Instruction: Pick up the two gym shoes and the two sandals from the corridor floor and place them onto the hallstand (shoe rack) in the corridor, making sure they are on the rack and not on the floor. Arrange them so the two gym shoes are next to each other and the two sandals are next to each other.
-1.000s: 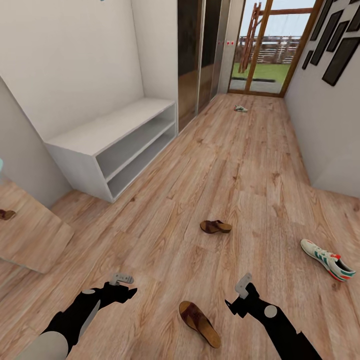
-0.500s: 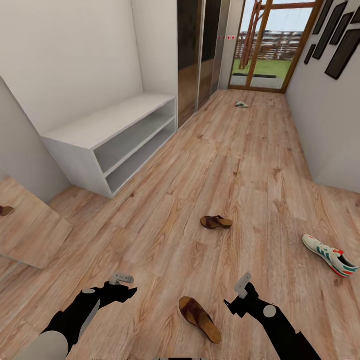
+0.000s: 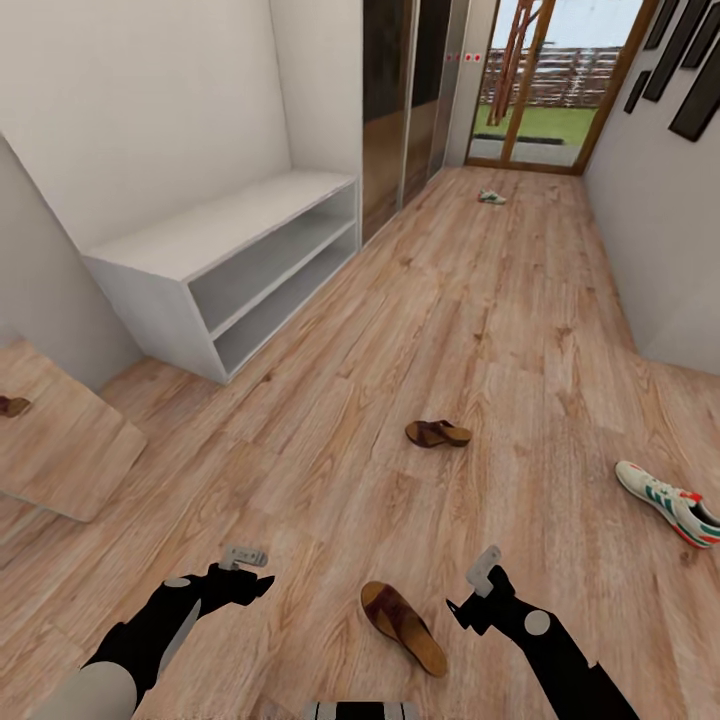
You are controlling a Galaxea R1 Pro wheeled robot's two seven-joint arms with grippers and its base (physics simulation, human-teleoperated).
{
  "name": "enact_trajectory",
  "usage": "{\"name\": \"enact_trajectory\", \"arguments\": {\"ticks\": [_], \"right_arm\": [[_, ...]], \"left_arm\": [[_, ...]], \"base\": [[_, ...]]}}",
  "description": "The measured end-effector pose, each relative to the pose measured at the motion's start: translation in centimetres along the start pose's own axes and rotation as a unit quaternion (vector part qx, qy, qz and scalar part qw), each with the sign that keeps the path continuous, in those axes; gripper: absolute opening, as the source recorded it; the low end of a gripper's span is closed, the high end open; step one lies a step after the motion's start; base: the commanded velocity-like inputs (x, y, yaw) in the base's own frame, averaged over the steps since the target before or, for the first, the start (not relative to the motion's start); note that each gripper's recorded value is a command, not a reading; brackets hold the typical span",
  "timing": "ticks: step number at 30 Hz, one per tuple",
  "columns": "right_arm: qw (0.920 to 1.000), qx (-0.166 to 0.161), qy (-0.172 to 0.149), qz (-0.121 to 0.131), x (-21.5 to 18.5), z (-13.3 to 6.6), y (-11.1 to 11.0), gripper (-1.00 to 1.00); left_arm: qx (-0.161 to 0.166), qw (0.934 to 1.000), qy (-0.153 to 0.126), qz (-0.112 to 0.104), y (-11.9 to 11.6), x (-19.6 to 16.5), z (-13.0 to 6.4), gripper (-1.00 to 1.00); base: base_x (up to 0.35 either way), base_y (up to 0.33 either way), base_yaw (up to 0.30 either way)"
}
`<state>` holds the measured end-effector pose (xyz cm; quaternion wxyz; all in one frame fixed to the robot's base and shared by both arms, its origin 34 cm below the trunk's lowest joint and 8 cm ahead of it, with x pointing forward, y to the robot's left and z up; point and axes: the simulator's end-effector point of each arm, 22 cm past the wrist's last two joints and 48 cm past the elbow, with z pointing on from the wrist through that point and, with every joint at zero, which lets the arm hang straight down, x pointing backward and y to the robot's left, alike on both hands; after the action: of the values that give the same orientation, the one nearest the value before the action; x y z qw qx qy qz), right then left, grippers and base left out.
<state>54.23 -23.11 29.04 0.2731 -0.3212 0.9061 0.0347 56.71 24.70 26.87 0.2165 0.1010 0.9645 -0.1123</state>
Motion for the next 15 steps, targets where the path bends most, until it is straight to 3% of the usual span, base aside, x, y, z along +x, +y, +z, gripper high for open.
{"name": "enact_trajectory", "arguments": {"ticks": [15], "right_arm": [[1.0000,-0.001,0.002,0.001,0.85,0.78,0.29,1.00]], "left_arm": [[0.000,1.0000,0.004,-0.002,0.14,1.01,0.85,1.00]], "base": [[0.000,0.000,0.022]]}}
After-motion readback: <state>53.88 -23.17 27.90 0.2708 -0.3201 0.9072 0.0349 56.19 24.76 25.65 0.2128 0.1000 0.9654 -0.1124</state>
